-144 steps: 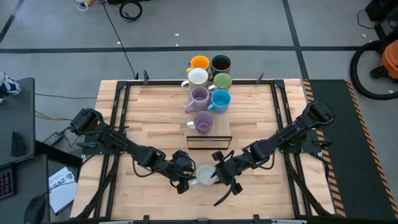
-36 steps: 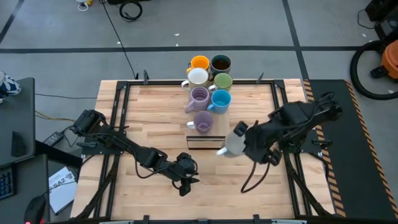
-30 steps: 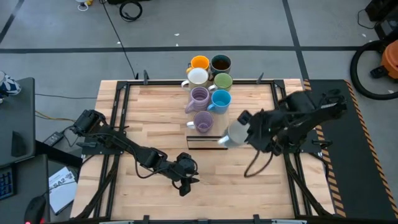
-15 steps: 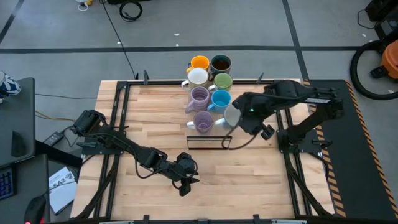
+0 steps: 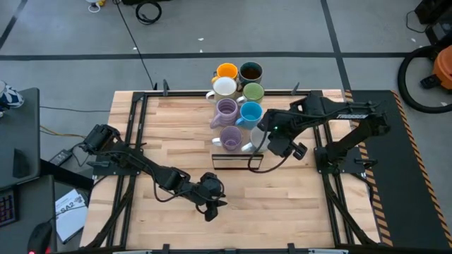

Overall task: Place coffee mugs
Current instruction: Put the white and blue mug on the shelf

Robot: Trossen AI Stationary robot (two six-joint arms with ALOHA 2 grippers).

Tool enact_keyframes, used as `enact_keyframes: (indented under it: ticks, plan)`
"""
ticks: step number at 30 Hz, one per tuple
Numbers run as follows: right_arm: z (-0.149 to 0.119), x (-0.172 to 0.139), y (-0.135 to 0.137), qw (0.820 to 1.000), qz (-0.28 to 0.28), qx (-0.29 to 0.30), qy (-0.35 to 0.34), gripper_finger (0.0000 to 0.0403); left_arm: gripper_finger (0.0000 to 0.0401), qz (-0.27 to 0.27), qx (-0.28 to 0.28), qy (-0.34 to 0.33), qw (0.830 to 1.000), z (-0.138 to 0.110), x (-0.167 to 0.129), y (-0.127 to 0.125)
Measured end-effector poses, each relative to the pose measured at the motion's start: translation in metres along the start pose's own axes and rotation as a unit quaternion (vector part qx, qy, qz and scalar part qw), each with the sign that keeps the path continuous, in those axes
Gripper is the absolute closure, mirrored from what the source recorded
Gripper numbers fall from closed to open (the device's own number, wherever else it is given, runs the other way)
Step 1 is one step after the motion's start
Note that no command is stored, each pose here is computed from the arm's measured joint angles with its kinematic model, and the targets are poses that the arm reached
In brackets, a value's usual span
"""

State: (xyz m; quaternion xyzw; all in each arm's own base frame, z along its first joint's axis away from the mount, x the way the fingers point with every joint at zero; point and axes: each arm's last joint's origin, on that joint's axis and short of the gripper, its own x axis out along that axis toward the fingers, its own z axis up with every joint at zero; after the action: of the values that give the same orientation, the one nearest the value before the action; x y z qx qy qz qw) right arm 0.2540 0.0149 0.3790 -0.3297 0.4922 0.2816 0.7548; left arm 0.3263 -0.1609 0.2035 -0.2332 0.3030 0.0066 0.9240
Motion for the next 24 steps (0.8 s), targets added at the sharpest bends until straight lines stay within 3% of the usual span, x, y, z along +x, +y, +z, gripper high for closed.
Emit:
enact_keyframes:
  ticks: [7, 16, 24]
  plan:
    - [0.000, 0.000, -0.004, 0.999, 0.001, -0.041, -0.031, 0.0367, 0.0244, 0.008, -0.013, -0.006, 1.000, 0.003, 0.001, 0.003]
    - [-0.006, 0.000, -0.014, 0.998, 0.003, -0.026, -0.057, 0.0367, 0.0244, 0.008, -0.014, -0.006, 1.000, 0.003, 0.001, 0.003]
    - [-0.011, 0.019, -0.018, 0.998, 0.013, -0.040, -0.047, 0.0367, 0.0244, 0.008, -0.015, -0.006, 1.000, 0.003, 0.001, 0.003]
